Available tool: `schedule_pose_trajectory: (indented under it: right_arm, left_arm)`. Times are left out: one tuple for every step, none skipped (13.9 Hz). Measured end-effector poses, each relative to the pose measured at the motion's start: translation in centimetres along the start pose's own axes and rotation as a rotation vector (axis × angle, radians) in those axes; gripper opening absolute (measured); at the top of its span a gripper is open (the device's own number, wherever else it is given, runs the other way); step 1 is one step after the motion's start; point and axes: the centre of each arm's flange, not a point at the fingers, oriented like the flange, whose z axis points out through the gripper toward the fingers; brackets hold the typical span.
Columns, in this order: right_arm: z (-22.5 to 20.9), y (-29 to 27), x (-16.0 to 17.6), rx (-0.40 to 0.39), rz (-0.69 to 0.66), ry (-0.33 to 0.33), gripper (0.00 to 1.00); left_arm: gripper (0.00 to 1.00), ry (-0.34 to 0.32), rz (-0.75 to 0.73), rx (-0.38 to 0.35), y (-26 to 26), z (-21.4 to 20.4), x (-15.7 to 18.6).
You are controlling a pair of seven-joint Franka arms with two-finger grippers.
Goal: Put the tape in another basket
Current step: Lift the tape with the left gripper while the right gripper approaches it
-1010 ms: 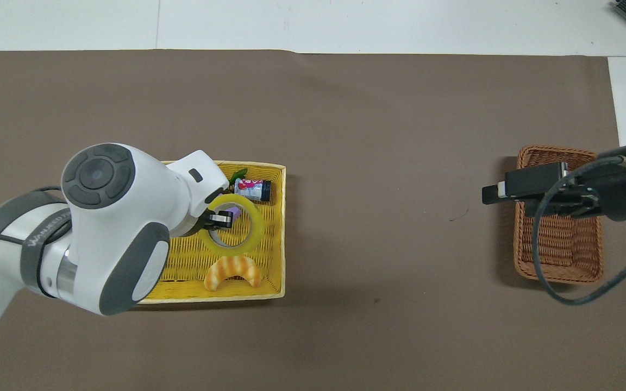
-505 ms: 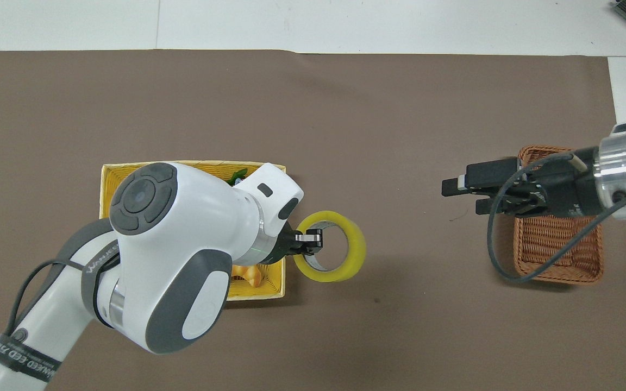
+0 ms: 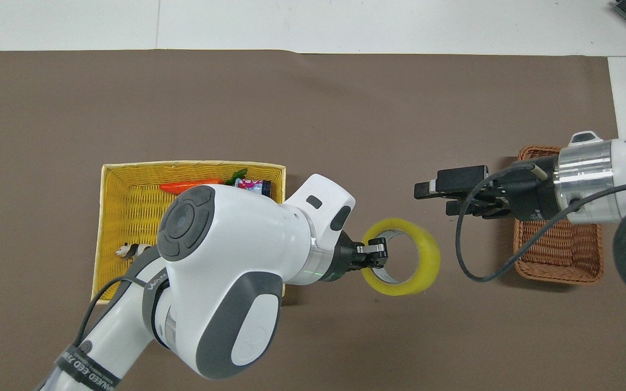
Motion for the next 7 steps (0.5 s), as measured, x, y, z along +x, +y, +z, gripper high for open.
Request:
schedule_pose_trajectory:
  right_arm:
    - [0.2,0.3,-0.2,-0.001,-0.009,-0.017,1.0]
    - [0.3,0.7,-0.5,-0.002,-0.027,-0.039,1.0]
    - [0.3,1.3,-0.7,-0.002,-0.043,-0.06,1.0]
    - [0.2,1.9,-1.0,-0.001,-0.056,-0.077,1.0]
    - [0.2,2.3,-1.3,0.001,-0.066,-0.093,1.0]
    - [0.2,2.4,-1.6,0.005,-0.072,-0.103,1.0]
    - [0.2,2.5,-1.9,0.006,-0.078,-0.119,1.0]
  left_arm:
    - [0.22,0.008,-0.012,-0.02,0.4,0.2,-0.1]
    - [0.22,0.013,-0.023,-0.034,0.7,0.3,-0.2]
    - [0.22,0.017,-0.036,-0.044,1.1,0.3,0.0]
    - [0.22,0.025,-0.048,-0.057,1.7,0.2,0.3]
    - [0.22,0.039,-0.057,-0.073,2.2,0.0,0.8]
    - [0.22,0.049,-0.059,-0.086,2.7,0.1,1.0]
    - [0.22,0.058,-0.06,-0.098,3.1,0.2,1.2]
